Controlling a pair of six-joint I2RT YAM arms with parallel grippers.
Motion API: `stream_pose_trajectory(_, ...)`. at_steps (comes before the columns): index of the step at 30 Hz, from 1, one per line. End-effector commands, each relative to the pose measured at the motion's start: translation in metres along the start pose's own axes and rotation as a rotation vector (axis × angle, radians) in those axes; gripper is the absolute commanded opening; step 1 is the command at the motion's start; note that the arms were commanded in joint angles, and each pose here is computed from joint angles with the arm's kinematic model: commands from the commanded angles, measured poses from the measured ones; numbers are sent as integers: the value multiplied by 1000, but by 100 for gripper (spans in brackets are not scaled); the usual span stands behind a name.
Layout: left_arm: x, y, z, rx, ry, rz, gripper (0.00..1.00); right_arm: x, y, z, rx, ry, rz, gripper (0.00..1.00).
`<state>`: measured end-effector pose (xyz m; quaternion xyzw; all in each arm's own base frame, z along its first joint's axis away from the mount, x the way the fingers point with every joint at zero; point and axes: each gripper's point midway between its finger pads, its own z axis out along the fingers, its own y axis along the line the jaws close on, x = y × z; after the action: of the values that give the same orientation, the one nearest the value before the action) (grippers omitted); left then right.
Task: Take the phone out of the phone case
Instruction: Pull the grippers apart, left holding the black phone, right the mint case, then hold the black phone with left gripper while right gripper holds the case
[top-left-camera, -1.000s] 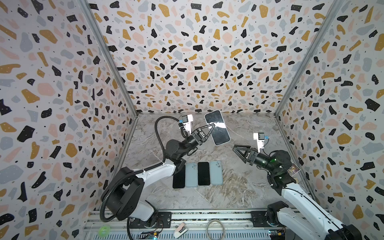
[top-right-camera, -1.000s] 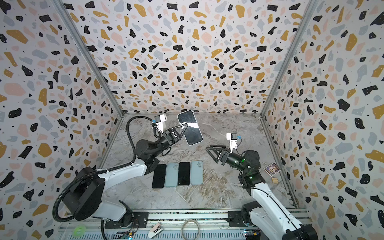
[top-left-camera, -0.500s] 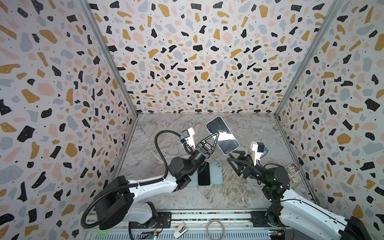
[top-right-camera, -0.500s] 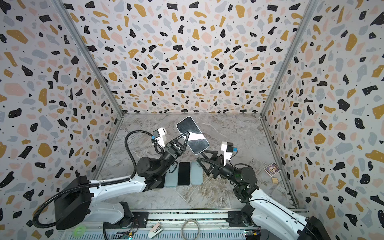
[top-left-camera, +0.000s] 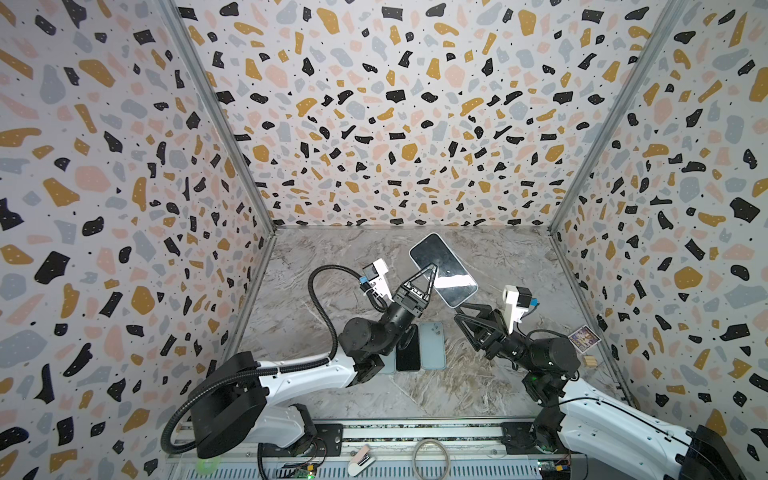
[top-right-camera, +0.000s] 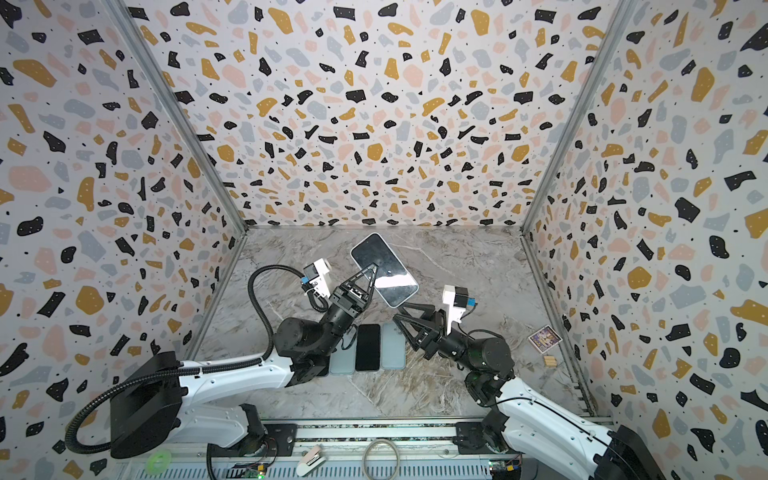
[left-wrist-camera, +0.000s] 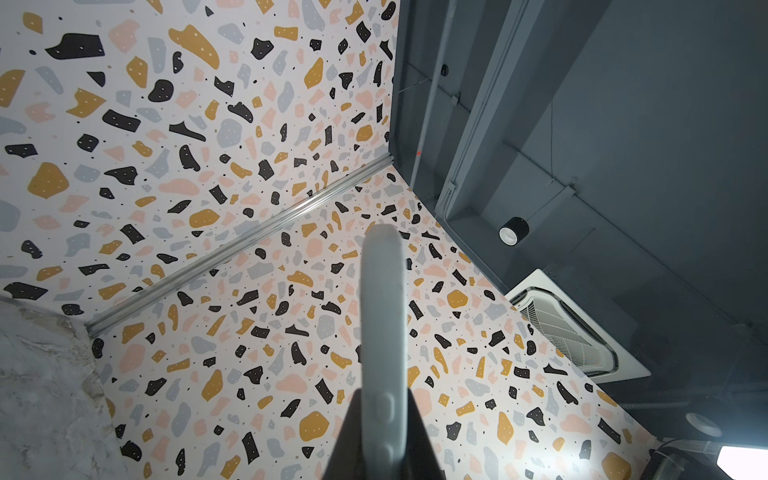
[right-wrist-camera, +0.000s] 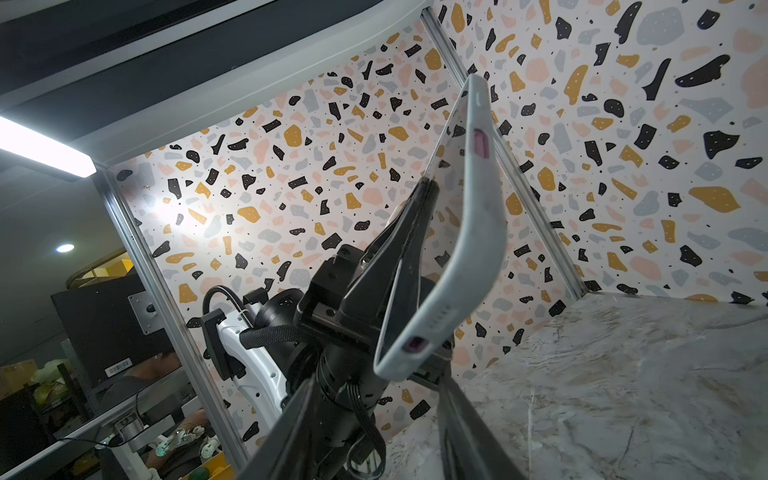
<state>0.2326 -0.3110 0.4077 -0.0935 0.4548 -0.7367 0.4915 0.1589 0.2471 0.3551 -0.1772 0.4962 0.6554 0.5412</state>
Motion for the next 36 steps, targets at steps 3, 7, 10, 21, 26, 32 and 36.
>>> stream_pose_trajectory(3,-14,-32,-2,123,-64,-14,0,-16,12,6,-42,-48,-22,44)
stream_pose_trajectory(7,-12,-34,-2,131,-56,-18,0,-17,11,8,-39,-52,-19,41)
stream_pose_trajectory(10,-11,-34,-3,134,-52,-19,0,-18,10,9,-38,-50,-20,40)
stream_pose_trajectory(21,-10,-31,-5,123,-51,-17,0,-22,15,10,-56,-60,-21,35)
stream_pose_trajectory(26,-8,-32,-5,128,-47,-22,0,-23,14,9,-49,-66,-18,30)
stream_pose_trajectory(32,-9,-33,-5,129,-47,-26,0,-21,12,8,-48,-68,-15,21)
stream_pose_trajectory(36,-8,-31,-5,124,-50,-39,0,-18,9,9,-41,-59,-10,14)
